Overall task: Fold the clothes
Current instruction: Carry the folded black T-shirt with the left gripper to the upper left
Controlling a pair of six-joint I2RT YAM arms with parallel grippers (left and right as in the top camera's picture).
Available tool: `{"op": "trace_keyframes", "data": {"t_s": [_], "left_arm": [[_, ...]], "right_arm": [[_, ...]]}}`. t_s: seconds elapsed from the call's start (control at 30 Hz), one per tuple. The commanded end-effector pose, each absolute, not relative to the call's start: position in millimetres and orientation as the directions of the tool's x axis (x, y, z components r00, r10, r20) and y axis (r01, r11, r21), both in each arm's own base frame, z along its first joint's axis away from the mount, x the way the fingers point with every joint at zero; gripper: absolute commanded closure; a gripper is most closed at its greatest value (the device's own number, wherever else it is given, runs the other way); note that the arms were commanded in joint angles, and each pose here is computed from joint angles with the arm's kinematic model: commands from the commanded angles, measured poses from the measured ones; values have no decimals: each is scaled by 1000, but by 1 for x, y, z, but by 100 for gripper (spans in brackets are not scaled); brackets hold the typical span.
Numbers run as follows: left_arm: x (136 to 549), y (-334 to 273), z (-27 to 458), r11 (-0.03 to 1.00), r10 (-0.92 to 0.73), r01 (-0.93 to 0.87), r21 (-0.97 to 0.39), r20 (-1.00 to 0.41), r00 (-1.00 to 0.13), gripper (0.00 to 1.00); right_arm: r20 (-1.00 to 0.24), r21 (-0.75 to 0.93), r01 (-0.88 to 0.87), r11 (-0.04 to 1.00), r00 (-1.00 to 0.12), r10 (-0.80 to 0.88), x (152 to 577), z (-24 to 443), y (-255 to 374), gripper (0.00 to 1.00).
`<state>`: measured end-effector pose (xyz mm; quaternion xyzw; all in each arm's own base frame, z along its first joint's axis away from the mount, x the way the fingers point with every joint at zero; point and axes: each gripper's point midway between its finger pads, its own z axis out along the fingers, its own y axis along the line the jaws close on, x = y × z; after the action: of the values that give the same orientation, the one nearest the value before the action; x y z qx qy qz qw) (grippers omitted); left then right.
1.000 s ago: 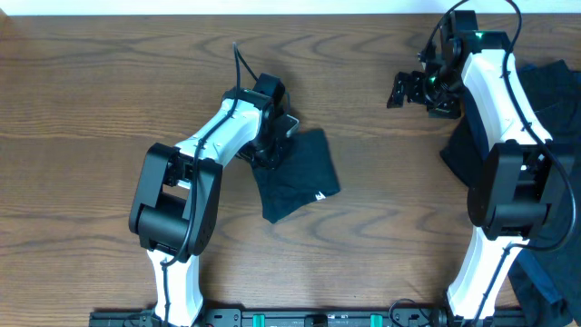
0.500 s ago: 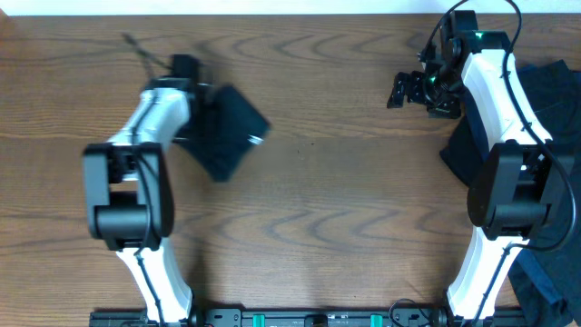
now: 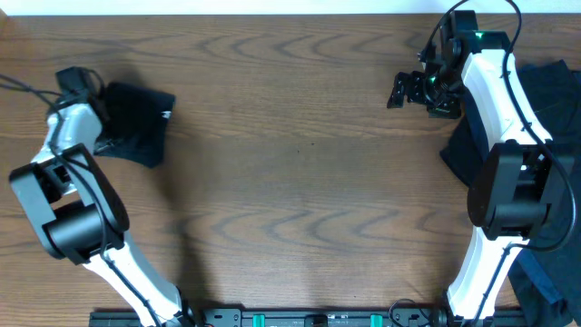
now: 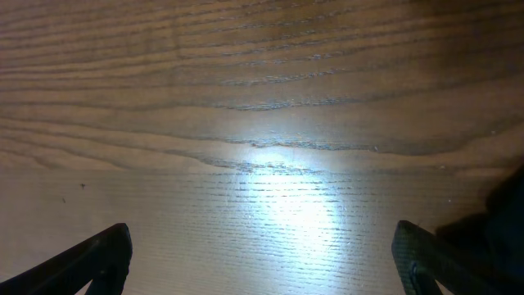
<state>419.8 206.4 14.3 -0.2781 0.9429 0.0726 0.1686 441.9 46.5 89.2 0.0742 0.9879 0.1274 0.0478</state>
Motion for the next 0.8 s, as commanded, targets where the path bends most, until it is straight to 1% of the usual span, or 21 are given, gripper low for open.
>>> {"op": "trace_keyframes", "data": {"t_s": [0.0, 0.1, 0.17, 0.27, 0.67, 0.7, 0.77], "left_arm": [[421, 204, 4, 787, -601, -610, -88, -332, -727, 87], [427, 202, 6, 787, -611, -596, -159, -337, -716, 87], [431, 200, 8, 789, -610, -586, -183, -341, -715, 87], [433, 199, 9, 792, -606, -582, -186, -350, -714, 85], [435, 200, 8, 793, -604, -579, -187, -362, -710, 83], [436, 201, 8, 793, -604, -579, -188, -364, -709, 79], [437, 201, 9, 794, -603, -578, -188, -367, -708, 78]], "right_arm": [[-86, 257, 135, 957, -983, 161, 443, 92, 45, 1], [-86, 257, 135, 957, -983, 161, 443, 92, 45, 1], [-86, 257, 135, 957, -983, 162, 443, 92, 45, 1], [-86, 257, 135, 957, -983, 161, 443, 92, 45, 1], [-86, 257, 135, 957, -983, 161, 443, 92, 45, 1], [-86, 257, 135, 957, -983, 161, 443, 92, 45, 1], [-86, 257, 135, 957, -983, 161, 443, 92, 45, 1]]}}
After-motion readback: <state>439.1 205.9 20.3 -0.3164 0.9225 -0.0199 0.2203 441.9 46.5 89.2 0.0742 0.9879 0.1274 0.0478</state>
